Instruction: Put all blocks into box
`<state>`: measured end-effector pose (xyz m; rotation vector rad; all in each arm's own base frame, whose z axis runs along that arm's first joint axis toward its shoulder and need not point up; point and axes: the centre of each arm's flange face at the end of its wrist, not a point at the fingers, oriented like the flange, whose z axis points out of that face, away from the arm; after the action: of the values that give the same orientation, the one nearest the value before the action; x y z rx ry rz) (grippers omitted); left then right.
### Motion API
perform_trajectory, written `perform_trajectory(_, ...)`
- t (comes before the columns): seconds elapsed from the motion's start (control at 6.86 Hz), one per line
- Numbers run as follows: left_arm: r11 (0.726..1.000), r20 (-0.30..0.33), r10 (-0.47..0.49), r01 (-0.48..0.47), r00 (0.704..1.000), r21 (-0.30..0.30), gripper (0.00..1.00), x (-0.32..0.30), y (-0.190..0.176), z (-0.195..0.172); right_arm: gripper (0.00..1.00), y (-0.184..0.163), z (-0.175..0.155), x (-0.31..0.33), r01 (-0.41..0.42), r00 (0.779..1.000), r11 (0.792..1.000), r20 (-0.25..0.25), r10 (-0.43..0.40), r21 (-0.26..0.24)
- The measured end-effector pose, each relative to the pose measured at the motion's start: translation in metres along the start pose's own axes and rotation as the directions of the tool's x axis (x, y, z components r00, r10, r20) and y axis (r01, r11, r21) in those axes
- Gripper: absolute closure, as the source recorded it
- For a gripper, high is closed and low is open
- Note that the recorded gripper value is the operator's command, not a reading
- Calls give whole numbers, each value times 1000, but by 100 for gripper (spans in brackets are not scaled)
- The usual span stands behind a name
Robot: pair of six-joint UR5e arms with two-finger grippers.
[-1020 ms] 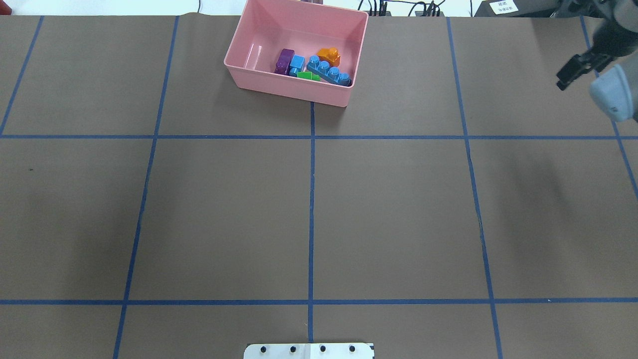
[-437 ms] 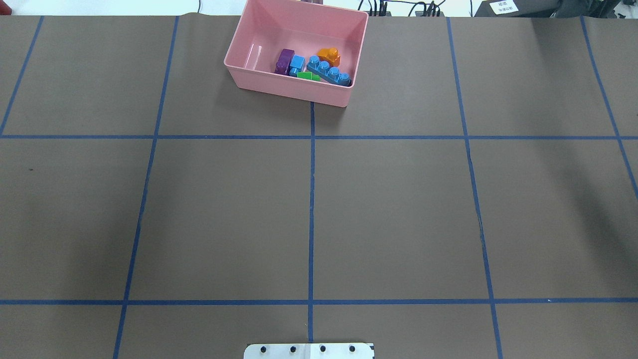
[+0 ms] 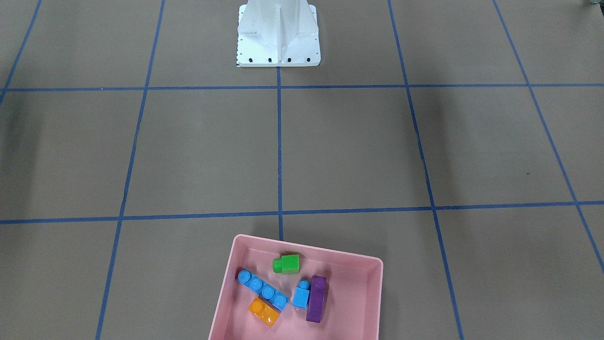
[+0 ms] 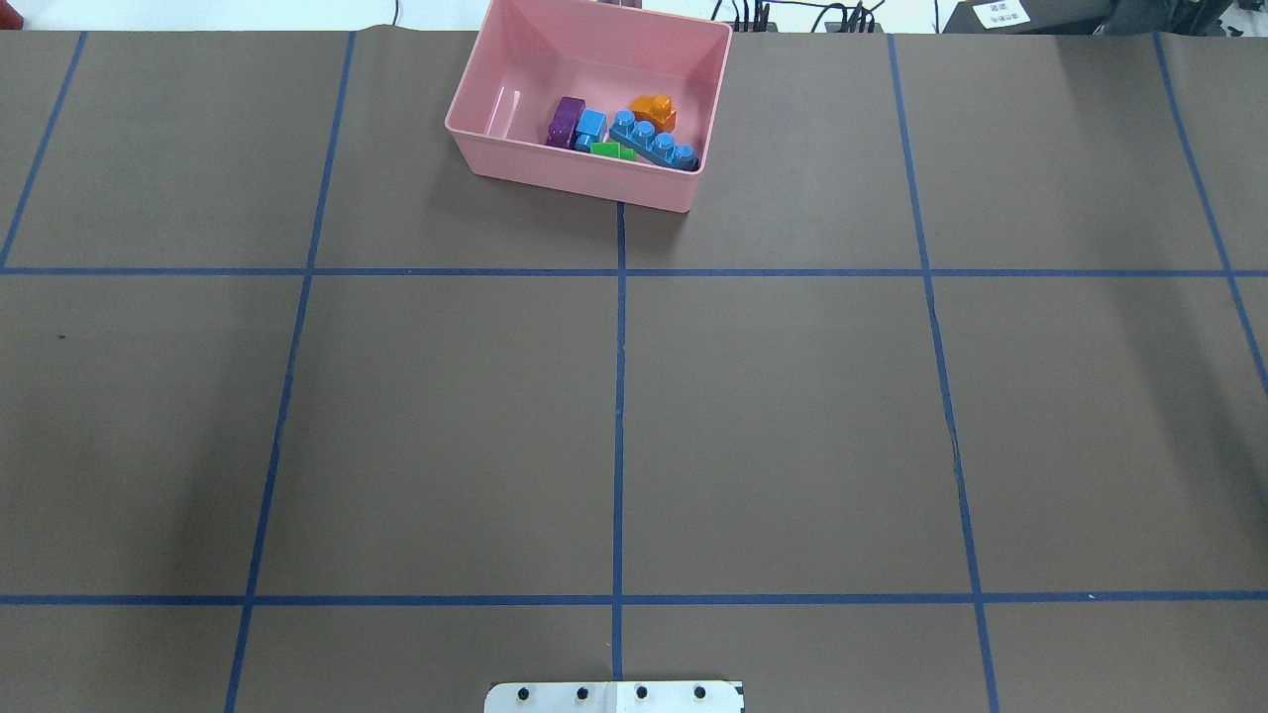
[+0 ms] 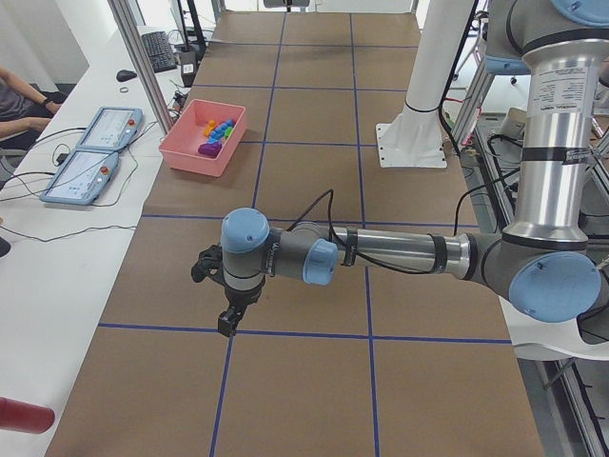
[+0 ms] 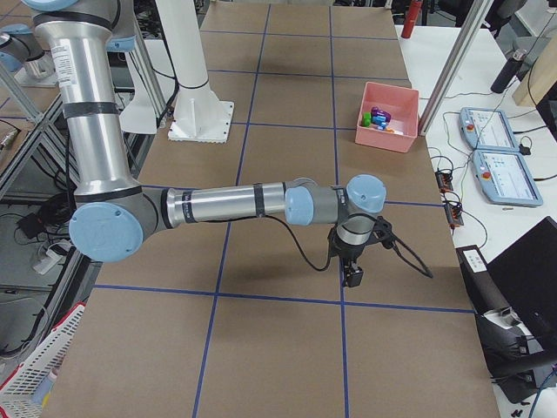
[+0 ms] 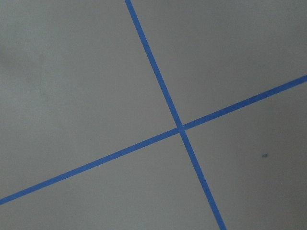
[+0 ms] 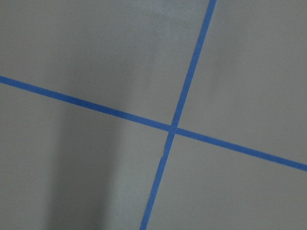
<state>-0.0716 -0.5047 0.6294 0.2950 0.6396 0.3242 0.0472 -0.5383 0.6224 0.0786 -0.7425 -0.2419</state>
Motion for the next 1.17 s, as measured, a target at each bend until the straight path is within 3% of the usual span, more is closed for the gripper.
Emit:
perform_trajectory(0.15,1000,-1,-8,8,1000,-9,0,-5,7,7,0,20,-1,13,-47,997,999,68,45,16)
perform_trajectory(0.58,996,-27,-74,72,997,-59,0,-11,14,16,0,54,6,31,-136,974,991,185,130,20)
perform_trajectory(0.87,978,-84,-200,195,976,-69,0,2,6,6,0,69,13,36,-164,965,986,212,158,10)
perform_trajectory(1.17,966,-111,-255,248,961,-70,0,7,4,4,0,73,14,40,-161,971,987,181,157,8)
